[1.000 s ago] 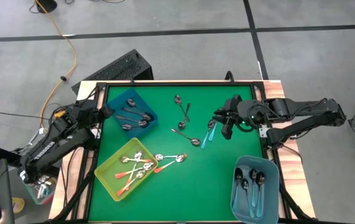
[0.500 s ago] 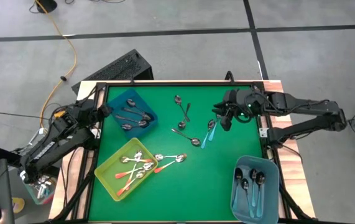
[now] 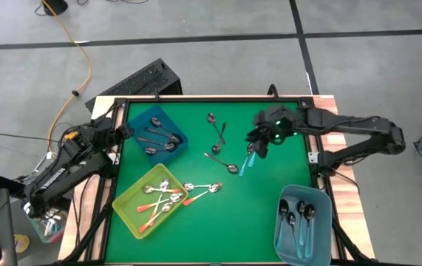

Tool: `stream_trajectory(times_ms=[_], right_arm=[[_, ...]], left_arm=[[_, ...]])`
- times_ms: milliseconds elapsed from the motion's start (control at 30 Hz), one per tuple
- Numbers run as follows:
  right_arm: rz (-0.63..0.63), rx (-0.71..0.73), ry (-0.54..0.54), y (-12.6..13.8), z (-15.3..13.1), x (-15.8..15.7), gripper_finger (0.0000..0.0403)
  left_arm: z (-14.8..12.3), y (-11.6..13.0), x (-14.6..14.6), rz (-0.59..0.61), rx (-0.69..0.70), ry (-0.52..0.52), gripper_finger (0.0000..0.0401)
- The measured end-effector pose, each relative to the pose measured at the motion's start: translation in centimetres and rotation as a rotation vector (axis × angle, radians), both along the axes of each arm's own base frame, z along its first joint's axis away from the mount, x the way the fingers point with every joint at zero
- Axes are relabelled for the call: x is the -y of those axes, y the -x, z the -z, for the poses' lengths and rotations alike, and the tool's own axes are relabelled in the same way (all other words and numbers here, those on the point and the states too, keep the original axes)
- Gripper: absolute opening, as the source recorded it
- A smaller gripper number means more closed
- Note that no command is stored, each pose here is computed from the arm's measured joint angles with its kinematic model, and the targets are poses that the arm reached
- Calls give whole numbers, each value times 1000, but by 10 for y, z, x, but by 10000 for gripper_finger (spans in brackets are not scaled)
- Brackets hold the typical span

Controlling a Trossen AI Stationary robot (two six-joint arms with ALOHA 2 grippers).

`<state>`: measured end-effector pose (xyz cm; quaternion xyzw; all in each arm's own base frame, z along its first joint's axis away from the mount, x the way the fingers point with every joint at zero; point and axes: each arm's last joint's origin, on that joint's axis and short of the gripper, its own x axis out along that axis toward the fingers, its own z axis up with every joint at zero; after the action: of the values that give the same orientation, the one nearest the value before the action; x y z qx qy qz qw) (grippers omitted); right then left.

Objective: Sort silverware by color (type)
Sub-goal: Put the orange spoon into the green bin

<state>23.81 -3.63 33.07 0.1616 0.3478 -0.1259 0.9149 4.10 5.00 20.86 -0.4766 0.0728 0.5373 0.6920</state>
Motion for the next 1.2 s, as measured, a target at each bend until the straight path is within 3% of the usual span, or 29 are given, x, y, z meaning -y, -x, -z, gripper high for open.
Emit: stream_trajectory(times_ms=[133, 367, 500, 633, 867, 1033, 1200], right_arm=[[-56, -103, 9, -27, 26, -5, 115], [-158, -183, 50, -73, 73, -11, 115], [-195, -214, 46, -83, 88, -23, 115], [-214, -209, 14, -82, 86, -50, 114], [-198, -106, 69, -66, 67, -114, 113], [-143, -53, 67, -48, 55, -141, 113], [-90, -28, 121, -38, 45, -139, 132]], left_arm=[[0, -1, 1, 38, 19, 16, 110], [-1, -5, 3, 232, 30, 12, 110], [-13, -12, 2, 374, 154, -86, 110], [-36, -20, 0, 508, 331, -268, 110], [-67, -26, 4, 663, 560, -502, 110], [-74, -29, 9, 733, 566, -614, 110], [-75, -30, 9, 706, 498, -704, 110]])
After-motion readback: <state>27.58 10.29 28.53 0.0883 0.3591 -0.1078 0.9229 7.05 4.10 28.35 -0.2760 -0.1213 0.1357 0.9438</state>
